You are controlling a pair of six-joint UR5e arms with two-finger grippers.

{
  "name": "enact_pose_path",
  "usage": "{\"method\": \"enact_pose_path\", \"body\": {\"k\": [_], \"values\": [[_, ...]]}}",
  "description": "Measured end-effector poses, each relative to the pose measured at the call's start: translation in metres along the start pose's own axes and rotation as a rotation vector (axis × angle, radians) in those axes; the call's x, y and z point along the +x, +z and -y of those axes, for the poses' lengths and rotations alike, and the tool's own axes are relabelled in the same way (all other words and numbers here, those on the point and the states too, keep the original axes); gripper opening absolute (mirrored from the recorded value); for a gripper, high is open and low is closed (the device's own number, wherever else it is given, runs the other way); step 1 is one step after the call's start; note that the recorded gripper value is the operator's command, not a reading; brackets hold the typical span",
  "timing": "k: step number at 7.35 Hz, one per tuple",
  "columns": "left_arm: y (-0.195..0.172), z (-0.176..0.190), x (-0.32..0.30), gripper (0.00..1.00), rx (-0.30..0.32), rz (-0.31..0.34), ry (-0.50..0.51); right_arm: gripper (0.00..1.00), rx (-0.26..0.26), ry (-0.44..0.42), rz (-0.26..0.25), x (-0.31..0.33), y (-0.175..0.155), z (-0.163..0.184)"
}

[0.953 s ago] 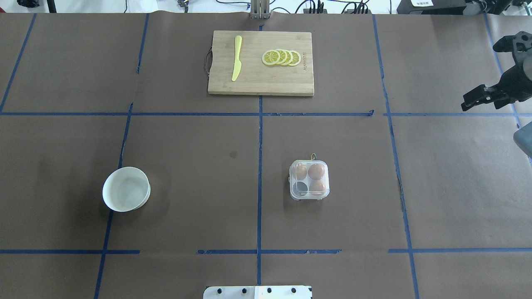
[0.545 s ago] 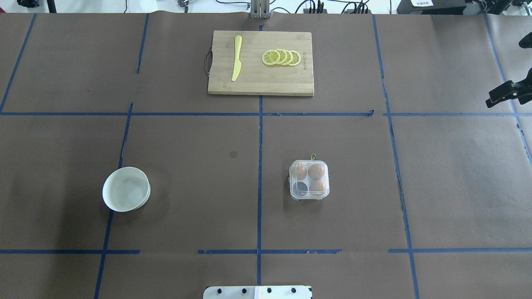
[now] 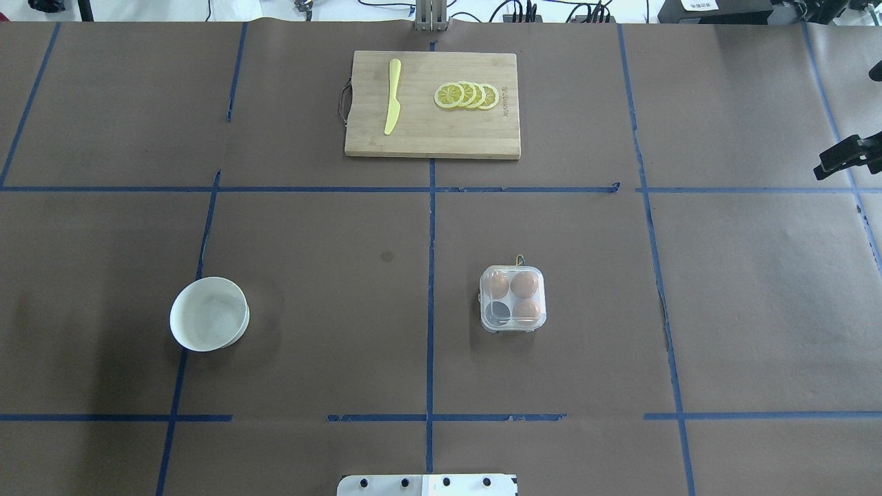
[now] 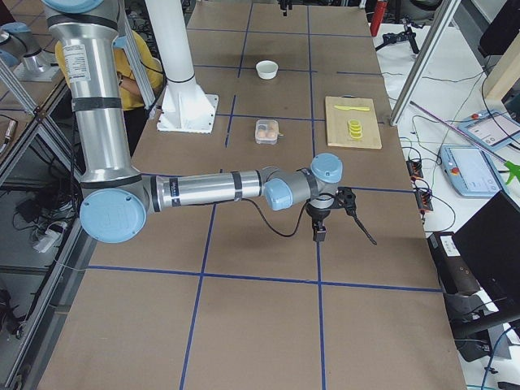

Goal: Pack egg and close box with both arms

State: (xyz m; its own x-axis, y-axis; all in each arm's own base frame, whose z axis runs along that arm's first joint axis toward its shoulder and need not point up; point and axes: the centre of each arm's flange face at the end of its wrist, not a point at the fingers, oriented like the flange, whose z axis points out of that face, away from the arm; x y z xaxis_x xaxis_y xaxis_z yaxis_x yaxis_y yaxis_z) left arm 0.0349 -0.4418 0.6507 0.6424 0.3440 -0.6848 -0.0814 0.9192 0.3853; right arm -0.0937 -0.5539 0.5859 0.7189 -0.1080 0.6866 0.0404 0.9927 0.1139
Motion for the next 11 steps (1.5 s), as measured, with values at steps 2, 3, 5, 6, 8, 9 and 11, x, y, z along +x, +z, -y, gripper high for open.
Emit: {"method": "enact_pose_path", "body": {"k": [2, 3, 5, 6, 8, 9, 11], "values": [[0.0, 0.004, 0.001, 0.95, 0.003, 0.0, 0.001, 1.0, -0.003, 0.007, 0.003, 0.003, 0.001, -0.003], [-0.001, 0.006, 0.002, 0.95, 0.005, 0.0, 0.004, 1.0, -0.002, 0.007, 0.003, 0.003, 0.002, -0.003], [-0.002, 0.01, 0.004, 0.95, 0.01, -0.001, 0.008, 1.0, 0.003, 0.002, 0.004, 0.002, 0.002, -0.002], [-0.002, 0.011, 0.004, 0.95, 0.012, -0.002, 0.01, 1.0, 0.007, -0.001, 0.005, 0.001, 0.001, -0.001], [-0.003, 0.015, 0.005, 0.95, 0.016, -0.002, 0.015, 1.0, 0.008, -0.001, 0.004, 0.001, 0.001, -0.001], [-0.003, 0.016, 0.006, 0.95, 0.018, -0.002, 0.016, 1.0, 0.007, 0.003, 0.001, 0.002, 0.001, -0.002], [-0.003, 0.017, 0.006, 0.95, 0.019, -0.003, 0.018, 1.0, 0.0, 0.01, -0.004, 0.006, 0.005, -0.004]]}}
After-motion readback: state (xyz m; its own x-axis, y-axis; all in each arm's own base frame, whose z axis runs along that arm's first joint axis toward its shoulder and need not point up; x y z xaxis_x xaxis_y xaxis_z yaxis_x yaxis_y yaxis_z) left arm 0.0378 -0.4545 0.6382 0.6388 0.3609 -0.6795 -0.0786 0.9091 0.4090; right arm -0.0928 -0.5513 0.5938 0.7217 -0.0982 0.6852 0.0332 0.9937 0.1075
